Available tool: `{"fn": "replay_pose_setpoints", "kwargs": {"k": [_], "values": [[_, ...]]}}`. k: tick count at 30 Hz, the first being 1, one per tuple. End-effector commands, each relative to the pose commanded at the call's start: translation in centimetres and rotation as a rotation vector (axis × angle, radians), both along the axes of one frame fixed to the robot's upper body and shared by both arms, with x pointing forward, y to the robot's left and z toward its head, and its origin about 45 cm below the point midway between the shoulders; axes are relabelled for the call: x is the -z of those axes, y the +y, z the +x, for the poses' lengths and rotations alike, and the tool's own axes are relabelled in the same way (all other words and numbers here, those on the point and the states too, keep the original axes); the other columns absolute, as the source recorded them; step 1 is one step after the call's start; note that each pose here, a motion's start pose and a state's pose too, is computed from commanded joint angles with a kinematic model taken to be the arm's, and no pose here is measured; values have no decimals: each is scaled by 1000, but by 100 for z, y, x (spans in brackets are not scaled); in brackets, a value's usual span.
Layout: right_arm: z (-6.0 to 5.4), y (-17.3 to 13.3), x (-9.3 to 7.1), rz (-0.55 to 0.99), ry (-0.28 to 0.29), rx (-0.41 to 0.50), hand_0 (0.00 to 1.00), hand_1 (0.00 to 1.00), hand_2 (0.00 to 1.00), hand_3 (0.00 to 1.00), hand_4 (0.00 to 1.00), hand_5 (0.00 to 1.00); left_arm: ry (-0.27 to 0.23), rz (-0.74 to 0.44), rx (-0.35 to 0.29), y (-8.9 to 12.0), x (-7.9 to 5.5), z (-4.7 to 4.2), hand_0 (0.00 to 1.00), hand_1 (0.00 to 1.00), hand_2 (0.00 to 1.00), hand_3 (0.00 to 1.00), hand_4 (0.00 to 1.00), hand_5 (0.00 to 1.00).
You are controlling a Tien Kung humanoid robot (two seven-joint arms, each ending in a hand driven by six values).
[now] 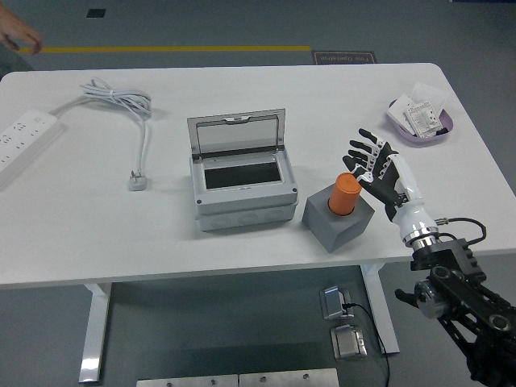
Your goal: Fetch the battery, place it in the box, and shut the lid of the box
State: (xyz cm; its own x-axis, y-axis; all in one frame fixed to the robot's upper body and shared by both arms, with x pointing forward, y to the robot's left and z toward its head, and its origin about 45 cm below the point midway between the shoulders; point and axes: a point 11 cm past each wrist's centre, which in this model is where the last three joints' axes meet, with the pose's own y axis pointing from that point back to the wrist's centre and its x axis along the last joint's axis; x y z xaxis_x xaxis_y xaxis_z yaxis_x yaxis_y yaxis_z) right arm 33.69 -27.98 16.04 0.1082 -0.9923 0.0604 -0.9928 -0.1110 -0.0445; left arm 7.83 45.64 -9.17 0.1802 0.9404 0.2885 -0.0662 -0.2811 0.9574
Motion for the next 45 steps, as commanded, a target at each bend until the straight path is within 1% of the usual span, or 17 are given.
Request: {"fn": "replay_pose_setpoints", "kwargs": {"k": [11,24,26,27,32,33,44,45], "values": [[2,103,75,-2,21,-25,797,725,703,777,911,353,3,0,2,-6,2,0,731,746,716,682,581,487],[52,168,137,-13,40,-41,782,718,697,771,898,329,3,-3,8,-30,9,15,731,746,715,682,581,486],[51,171,150,-14,45,-42,782,718,697,771,898,329,3,-2,8,-28,9,13,731,746,715,682,581,486],[50,173,156,-14,47,-42,760,717,703,779,888,313,4,-1,9,-26,8,12,731,746,715,682,581,486],[38,189,186,-14,58,-47,760,717,703,779,888,313,4,0,9,-23,8,9,731,746,715,682,581,486],[36,192,191,-14,60,-48,739,717,706,782,887,311,4,0,10,-24,8,10,731,748,716,682,581,485],[6,258,269,-19,90,-70,730,715,706,785,882,305,3,-4,16,-43,13,21,730,750,716,682,580,483],[7,265,276,-21,93,-72,646,672,682,779,756,138,3,-4,16,-44,13,23,727,751,718,682,580,482]]}}
